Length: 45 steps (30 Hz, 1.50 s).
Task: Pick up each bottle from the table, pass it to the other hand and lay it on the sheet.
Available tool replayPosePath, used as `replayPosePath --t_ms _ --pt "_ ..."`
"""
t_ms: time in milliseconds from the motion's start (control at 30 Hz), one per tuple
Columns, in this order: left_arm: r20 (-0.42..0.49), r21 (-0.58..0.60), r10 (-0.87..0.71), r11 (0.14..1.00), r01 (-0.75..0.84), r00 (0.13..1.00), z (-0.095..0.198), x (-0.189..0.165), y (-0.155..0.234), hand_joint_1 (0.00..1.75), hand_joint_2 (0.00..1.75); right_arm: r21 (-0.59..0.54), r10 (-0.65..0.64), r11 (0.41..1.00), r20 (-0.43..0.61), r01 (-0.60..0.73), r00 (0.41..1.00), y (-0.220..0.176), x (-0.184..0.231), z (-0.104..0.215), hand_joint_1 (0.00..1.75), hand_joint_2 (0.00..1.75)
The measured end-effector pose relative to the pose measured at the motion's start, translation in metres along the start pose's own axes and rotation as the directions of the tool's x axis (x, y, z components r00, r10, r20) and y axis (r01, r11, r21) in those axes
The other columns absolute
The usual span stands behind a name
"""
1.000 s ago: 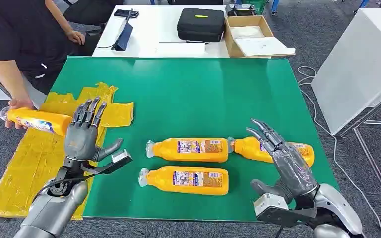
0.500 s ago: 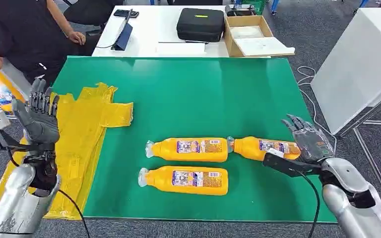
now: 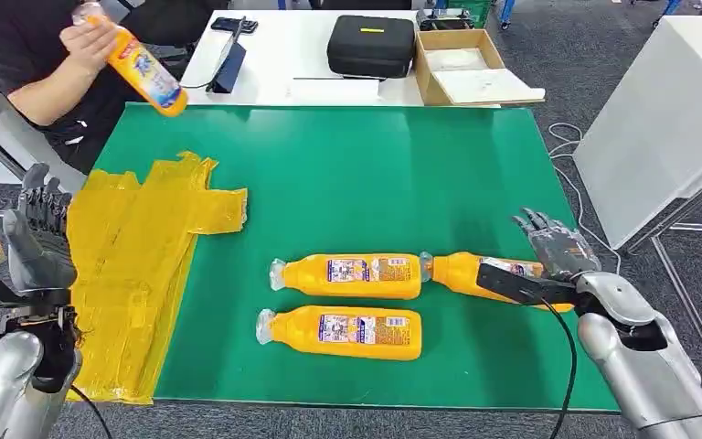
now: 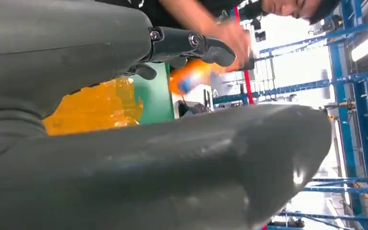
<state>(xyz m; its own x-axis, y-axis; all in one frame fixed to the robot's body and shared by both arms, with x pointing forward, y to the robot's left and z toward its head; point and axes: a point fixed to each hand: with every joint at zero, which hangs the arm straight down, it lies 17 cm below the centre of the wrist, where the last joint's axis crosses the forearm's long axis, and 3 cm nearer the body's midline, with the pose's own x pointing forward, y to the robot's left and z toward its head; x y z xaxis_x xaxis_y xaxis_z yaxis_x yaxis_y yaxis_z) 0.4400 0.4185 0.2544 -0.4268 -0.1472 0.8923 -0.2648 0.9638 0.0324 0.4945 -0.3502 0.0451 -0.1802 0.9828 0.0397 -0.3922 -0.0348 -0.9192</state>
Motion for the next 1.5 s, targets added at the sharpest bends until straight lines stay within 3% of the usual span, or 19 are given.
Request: replayPosePath --t_ms 367,767,1167,1200,1233,1500 --pt "0.006 0.001 -0.001 1.000 0.001 1.000 -0.004 0.003 0.002 0.00 0.00 0.127 0.002 0.992 0.001 -0.002 1.000 0.039 0.006 -0.004 0.00 1.75" --pt "0.025 -0.003 0.013 1.000 -0.013 1.000 -0.019 0.009 -0.005 0.00 0.00 0.287 0.029 0.958 -0.044 -0.015 0.999 0.096 -0.018 0.018 0.00 1.75" --pt "0.022 -0.008 0.019 1.000 -0.018 1.000 -0.024 0.009 -0.009 0.00 0.00 0.297 0.089 0.954 -0.167 -0.036 0.982 0.113 -0.061 0.044 0.00 1.75" --pt "0.020 -0.008 0.021 1.000 -0.021 1.000 -0.024 0.008 -0.009 0.00 0.00 0.297 0.094 0.954 -0.177 -0.038 0.980 0.114 -0.063 0.046 0.28 1.75" --pt "0.017 -0.008 0.025 1.000 -0.025 1.000 -0.024 0.007 -0.009 0.00 0.00 0.296 0.098 0.954 -0.187 -0.039 0.978 0.116 -0.066 0.048 1.75 1.75" --pt "0.007 -0.016 0.033 0.999 -0.033 0.999 -0.023 0.004 -0.008 0.00 0.00 0.279 0.088 0.960 -0.228 -0.021 0.970 0.125 -0.062 0.060 1.75 1.75"
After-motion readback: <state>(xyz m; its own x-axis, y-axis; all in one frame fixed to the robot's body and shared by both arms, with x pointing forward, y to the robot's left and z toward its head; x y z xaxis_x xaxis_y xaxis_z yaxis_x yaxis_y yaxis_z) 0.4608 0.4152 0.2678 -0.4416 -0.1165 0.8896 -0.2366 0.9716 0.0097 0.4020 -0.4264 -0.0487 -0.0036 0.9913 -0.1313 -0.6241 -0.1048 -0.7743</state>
